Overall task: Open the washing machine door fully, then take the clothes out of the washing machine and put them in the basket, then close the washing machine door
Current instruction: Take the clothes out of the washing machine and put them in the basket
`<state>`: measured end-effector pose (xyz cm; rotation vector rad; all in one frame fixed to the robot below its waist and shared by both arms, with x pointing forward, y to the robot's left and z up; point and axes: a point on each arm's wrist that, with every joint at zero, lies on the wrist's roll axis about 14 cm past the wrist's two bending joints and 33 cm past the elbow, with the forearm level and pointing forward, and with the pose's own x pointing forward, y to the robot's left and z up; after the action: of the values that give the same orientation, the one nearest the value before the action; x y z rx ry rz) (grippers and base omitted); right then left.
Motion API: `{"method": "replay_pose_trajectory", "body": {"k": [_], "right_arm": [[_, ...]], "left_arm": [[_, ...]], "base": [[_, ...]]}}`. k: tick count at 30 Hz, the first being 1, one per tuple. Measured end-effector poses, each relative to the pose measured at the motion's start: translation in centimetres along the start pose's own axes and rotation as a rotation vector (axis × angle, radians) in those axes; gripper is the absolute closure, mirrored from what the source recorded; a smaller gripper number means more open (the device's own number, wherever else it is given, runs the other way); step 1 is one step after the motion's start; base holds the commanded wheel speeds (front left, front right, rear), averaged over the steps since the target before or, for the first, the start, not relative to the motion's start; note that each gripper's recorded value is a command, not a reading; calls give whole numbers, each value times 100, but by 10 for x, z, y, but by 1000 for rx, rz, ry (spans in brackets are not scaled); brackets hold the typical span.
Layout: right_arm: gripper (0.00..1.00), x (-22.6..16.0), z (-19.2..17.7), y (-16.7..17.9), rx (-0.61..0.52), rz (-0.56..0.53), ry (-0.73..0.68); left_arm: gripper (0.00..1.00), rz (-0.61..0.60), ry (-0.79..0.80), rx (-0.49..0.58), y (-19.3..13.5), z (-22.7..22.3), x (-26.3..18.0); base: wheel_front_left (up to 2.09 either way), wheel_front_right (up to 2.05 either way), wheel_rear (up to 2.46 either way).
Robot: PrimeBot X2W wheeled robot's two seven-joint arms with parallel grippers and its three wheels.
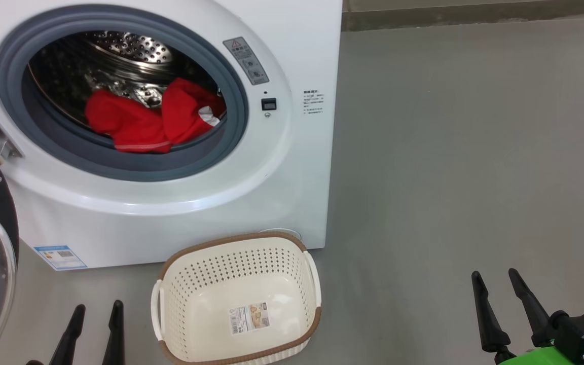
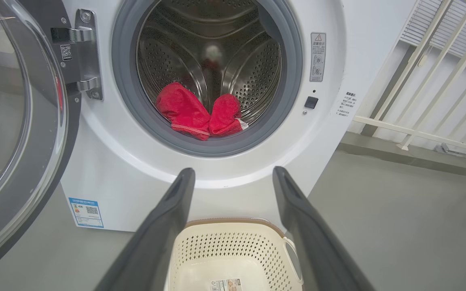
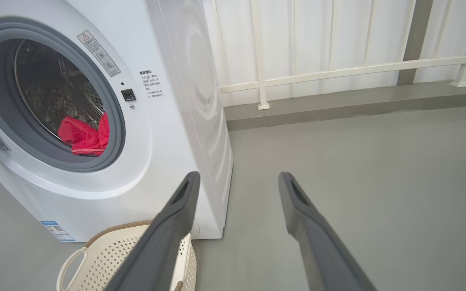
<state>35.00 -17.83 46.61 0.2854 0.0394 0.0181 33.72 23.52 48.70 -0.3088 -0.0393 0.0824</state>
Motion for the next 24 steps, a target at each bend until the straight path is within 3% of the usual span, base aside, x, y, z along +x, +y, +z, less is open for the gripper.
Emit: {"method": "replay_pose_trajectory", "body": {"k": [7, 16, 24], "right_arm": [[0, 2, -3, 3, 1, 11, 9], [0, 4, -5, 8, 7, 23, 16], [0, 5, -8, 9, 10, 27, 23]], "left_arm": [[0, 2, 3, -5, 1, -1, 0], [0, -13, -11, -14, -4, 4, 4], [0, -12, -9, -12, -3, 3, 4]], "base": [[79, -129, 50], [157, -184, 27], [72, -72, 0]]}}
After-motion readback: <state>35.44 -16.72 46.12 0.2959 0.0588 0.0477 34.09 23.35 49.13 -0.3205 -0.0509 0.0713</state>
